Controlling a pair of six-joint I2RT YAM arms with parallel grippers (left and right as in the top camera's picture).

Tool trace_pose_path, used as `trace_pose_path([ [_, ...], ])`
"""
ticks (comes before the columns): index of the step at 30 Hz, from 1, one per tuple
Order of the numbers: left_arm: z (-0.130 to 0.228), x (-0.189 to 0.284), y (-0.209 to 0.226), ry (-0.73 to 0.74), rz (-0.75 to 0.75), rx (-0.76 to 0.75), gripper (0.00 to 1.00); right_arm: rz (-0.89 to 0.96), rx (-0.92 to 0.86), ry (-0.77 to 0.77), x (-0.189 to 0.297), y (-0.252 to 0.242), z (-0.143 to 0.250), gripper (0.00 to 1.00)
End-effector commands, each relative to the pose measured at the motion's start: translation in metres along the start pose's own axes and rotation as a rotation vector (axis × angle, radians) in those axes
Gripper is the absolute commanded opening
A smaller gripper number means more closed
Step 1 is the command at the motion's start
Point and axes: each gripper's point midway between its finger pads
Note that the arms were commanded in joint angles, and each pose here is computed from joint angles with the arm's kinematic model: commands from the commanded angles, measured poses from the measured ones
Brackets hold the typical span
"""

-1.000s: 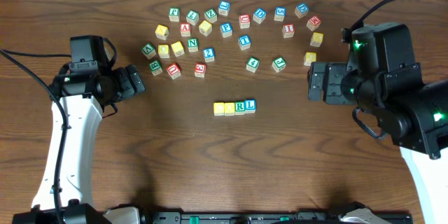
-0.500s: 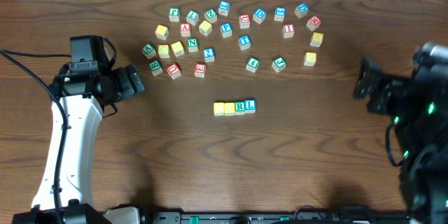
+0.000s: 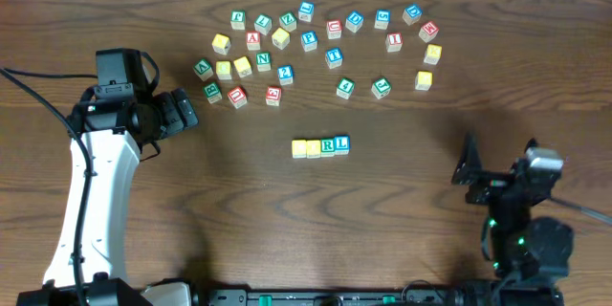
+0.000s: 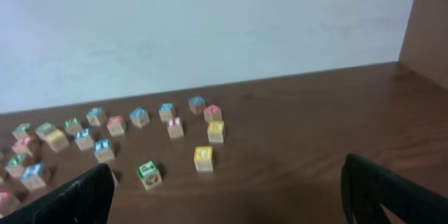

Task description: Spell out CORL

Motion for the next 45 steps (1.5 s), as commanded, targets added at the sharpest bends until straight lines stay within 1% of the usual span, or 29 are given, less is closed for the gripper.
trace_pose_path([
  [1, -0.006, 0.008, 0.002, -0.03, -0.007, 0.003, 1.0, -0.006, 0.012, -0.021, 0.002, -0.003, 0.019, 0.99],
  [8, -0.006, 0.008, 0.002, -0.03, -0.007, 0.003, 1.0, -0.02, 0.011, -0.064, -0.001, -0.007, 0.053, 0.99],
  [12, -0.006, 0.008, 0.002, -0.03, -0.007, 0.003, 1.0, -0.014, 0.013, -0.014, -0.004, -0.01, 0.074, 0.99],
  [45, -0.007, 0.01, 0.003, -0.038, -0.013, 0.003, 1.0, -0.014, 0.013, -0.015, -0.004, -0.01, 0.074, 0.99],
])
Point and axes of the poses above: each gripper's point midway between its finger pads, its own x axis back along the fingers, its own y axis along the line the jaws close on, z = x × y, and after that the axes turned 3 degrees about -x, right-handed
